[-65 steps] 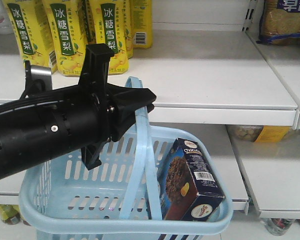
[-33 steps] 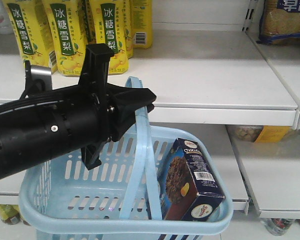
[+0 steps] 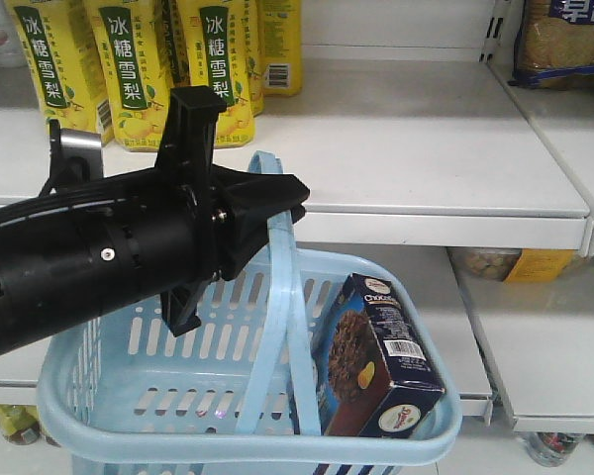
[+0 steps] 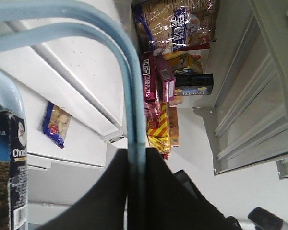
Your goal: Left arm holds basket, right arm returns cookies
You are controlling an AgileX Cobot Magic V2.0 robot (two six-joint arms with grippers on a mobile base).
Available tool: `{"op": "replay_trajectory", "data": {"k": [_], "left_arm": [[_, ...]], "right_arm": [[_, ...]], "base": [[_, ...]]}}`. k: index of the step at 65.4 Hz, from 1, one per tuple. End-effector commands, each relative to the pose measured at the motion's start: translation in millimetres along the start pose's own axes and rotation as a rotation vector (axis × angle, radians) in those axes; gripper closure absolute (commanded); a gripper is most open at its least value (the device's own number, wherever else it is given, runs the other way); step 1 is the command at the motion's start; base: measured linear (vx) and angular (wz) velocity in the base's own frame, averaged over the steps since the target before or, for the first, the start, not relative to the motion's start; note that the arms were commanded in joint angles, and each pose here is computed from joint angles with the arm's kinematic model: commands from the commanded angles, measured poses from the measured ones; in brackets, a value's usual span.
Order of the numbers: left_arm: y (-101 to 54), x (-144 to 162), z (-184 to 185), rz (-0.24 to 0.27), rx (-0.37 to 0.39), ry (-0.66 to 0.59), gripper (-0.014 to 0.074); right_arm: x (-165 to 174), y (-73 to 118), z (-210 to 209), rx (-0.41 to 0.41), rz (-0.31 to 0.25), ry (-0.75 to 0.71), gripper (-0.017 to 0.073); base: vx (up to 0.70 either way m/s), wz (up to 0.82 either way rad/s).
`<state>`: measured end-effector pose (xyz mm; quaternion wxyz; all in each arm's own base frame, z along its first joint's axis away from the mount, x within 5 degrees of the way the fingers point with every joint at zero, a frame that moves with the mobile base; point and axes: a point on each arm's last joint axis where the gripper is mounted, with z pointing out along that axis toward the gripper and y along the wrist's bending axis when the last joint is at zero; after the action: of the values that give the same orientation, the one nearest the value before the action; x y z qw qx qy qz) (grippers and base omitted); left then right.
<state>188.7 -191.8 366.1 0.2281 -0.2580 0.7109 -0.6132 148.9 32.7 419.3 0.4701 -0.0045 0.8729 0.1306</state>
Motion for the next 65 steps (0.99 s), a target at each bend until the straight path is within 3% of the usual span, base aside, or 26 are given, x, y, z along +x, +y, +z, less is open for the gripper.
{"op": "replay_trajectory", "data": {"k": [1,14,37,48,65], "left_arm": [[-21.5,-3,-10,0.018,0.07,-0.029,0.0596],[-21.5,-3,-10,0.018,0.07,-0.029,0.0596],[-21.5,-3,-10,0.018,0.07,-0.029,0.0596],[-21.5,-3,-10,0.018,0.07,-0.029,0.0596],[-21.5,-3,-10,0.018,0.07,-0.029,0.0596]], "right_arm": [[-6,8.7,-6,-0.068,0.021,-0.009,0.0516],[4,16.2,-6,-0.123,0.028,0.096,0.0391],[15,28.5,-5,-0.25,0.116,0.251,0.0034],[14,34.5,12,-0.307,0.174,0.338,-0.0004],[14,36.8,52,-0.323,0.233,0.469,-0.0004]], "base": [[0.0,0.0],[0.0,0.0],[0.0,0.0],[0.0,0.0],[0.0,0.0]]}}
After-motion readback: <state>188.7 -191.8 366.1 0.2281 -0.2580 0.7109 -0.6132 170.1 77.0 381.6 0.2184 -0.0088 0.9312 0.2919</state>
